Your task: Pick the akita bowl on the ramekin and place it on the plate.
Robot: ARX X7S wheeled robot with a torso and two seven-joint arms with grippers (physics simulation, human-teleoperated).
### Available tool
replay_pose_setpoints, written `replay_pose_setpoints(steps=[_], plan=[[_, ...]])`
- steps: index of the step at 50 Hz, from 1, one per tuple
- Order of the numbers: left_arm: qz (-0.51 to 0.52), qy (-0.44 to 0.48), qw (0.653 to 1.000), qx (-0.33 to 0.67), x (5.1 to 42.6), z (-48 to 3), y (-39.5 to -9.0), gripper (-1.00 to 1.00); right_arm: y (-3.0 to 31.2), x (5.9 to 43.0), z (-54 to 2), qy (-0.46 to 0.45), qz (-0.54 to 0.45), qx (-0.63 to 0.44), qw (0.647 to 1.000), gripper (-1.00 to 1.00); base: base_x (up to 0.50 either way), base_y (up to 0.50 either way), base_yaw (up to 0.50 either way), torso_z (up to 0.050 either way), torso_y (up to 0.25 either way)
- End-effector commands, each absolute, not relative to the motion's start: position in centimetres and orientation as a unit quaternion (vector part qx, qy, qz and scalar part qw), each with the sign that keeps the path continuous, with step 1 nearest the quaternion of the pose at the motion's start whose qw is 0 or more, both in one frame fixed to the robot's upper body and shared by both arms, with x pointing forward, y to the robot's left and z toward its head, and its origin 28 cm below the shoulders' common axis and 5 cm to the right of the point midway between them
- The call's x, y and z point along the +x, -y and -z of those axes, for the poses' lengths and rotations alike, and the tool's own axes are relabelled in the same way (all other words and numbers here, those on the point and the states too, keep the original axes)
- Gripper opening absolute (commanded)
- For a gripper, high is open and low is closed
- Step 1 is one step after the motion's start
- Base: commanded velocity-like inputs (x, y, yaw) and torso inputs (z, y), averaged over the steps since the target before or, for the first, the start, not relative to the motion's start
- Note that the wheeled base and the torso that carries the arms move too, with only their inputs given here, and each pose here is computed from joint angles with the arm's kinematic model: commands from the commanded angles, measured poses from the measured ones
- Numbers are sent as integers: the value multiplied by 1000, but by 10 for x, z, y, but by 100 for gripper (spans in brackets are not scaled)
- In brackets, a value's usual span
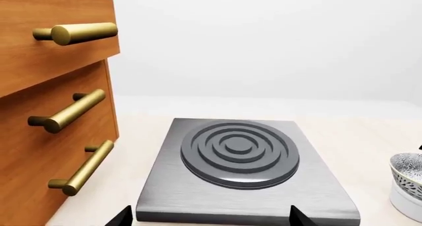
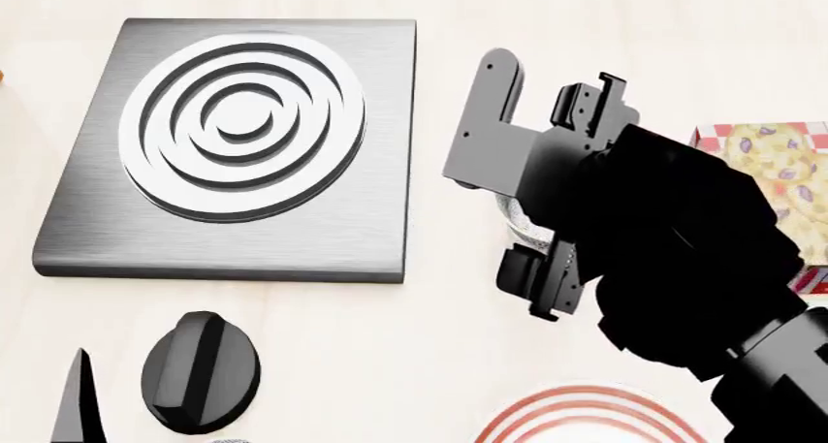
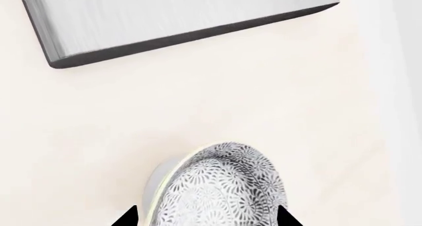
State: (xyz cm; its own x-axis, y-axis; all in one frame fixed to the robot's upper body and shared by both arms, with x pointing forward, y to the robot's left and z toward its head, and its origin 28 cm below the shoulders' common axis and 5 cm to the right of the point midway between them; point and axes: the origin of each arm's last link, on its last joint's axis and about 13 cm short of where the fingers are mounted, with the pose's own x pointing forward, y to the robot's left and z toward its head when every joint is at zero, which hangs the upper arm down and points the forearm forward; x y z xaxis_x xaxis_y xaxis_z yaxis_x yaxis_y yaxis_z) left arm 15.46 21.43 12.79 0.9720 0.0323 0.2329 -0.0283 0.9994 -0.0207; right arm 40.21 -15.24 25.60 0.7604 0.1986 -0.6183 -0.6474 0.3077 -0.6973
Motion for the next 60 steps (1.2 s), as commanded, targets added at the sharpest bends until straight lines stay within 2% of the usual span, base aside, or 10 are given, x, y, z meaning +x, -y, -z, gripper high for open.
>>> replay_pose_setpoints(steps=[1,21,35,36,60], plan=[[-16,116,993,-8,155,-127,-214,100,147,398,-250,-207,-301,-502,784,100,0,0,0,0,0],[-17,116,993,-7,155,-127,-215,100,155,394,-233,-256,-290,-477,789,100,0,0,0,0,0],[-17,116,993,-7,154,-127,-214,100,160,397,-231,-241,-271,-475,802,100,0,0,0,0,0],[-18,116,993,-7,154,-127,-214,100,160,397,-231,-235,-267,-478,804,-100,0,0,0,0,0],[-18,111,994,-7,156,-125,-214,100,159,393,-232,-200,-264,-490,806,-100,0,0,0,0,0]])
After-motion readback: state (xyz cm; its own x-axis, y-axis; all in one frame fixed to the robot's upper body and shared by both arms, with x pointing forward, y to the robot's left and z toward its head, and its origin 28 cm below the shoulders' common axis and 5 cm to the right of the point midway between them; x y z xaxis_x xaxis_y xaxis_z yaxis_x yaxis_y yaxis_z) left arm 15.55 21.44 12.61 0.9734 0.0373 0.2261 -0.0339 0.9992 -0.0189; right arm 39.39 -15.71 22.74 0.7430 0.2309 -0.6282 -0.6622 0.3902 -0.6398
